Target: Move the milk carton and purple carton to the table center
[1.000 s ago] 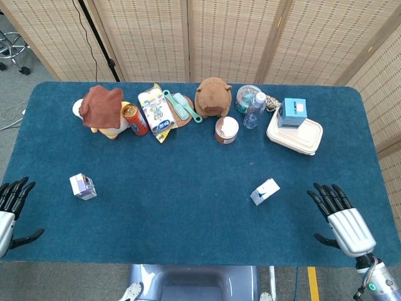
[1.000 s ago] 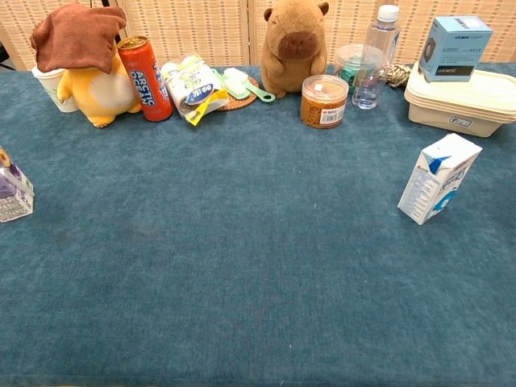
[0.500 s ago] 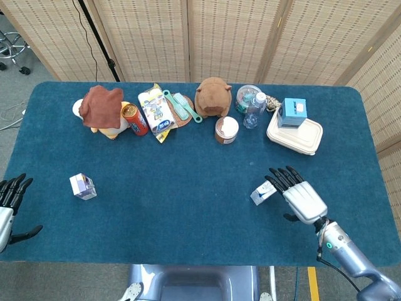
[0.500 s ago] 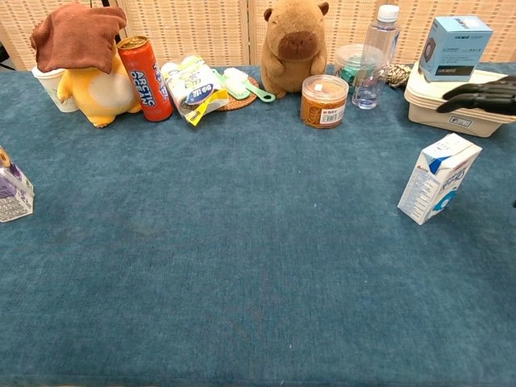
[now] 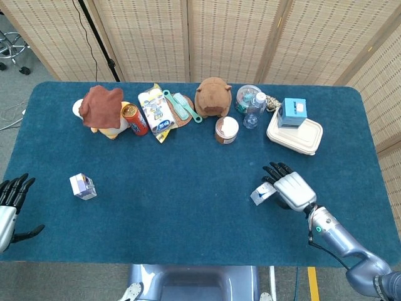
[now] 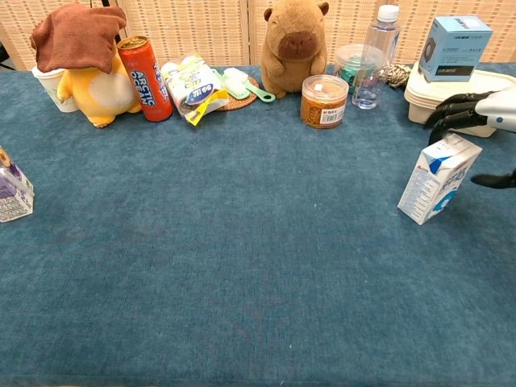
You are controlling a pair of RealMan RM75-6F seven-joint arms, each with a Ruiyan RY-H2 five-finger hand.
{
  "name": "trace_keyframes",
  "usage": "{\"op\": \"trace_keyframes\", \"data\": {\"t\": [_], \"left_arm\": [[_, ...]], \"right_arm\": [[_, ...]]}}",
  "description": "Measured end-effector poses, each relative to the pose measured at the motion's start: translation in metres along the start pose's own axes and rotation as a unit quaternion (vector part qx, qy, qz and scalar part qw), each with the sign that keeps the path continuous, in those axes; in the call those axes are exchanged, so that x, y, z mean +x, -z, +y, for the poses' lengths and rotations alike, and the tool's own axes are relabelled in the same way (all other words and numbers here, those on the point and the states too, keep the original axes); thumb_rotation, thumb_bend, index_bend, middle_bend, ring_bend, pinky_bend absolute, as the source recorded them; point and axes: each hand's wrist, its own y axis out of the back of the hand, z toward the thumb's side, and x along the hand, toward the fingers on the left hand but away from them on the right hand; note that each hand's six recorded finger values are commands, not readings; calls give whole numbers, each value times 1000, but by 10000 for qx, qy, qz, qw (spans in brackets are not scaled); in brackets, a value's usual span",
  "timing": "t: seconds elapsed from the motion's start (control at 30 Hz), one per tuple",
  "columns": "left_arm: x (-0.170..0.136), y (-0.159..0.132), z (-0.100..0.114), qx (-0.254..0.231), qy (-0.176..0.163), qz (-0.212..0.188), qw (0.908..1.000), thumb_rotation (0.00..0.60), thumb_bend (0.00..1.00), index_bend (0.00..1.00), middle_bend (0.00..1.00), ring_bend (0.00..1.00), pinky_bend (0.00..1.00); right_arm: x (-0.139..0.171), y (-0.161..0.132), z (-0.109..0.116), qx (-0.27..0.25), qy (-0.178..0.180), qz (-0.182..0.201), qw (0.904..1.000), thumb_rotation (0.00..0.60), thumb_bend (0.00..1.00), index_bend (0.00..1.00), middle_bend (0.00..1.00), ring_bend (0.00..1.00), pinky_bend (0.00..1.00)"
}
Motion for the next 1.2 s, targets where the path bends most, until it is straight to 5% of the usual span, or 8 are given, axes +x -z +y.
{"op": "trace_keyframes", "data": {"t": [0.13, 0.53, 0.77, 1.2], "left_arm": [[0, 0, 0, -1, -15, 9, 10000, 600, 0, 0, 0, 0, 0], [2, 1, 0, -32, 9, 24, 10000, 600, 0, 0, 0, 0, 0], [-1, 2, 3, -109, 0, -2, 9999, 600, 0, 0, 0, 0, 0], [-2, 5, 5, -206, 32, -27, 9998, 600, 0, 0, 0, 0, 0]], "right_arm": [[-4, 0, -3, -152, 124, 78, 9998, 600, 693, 605, 444, 298, 345], [-14, -27, 16, -365, 684, 569, 9954, 600, 769, 614, 461, 316, 347], [-46, -69, 45, -260, 963, 771, 9920, 600, 788, 614, 462, 316, 371], [-94, -151, 61, -161, 926, 811, 9923, 600, 815, 613, 469, 316, 375]]}}
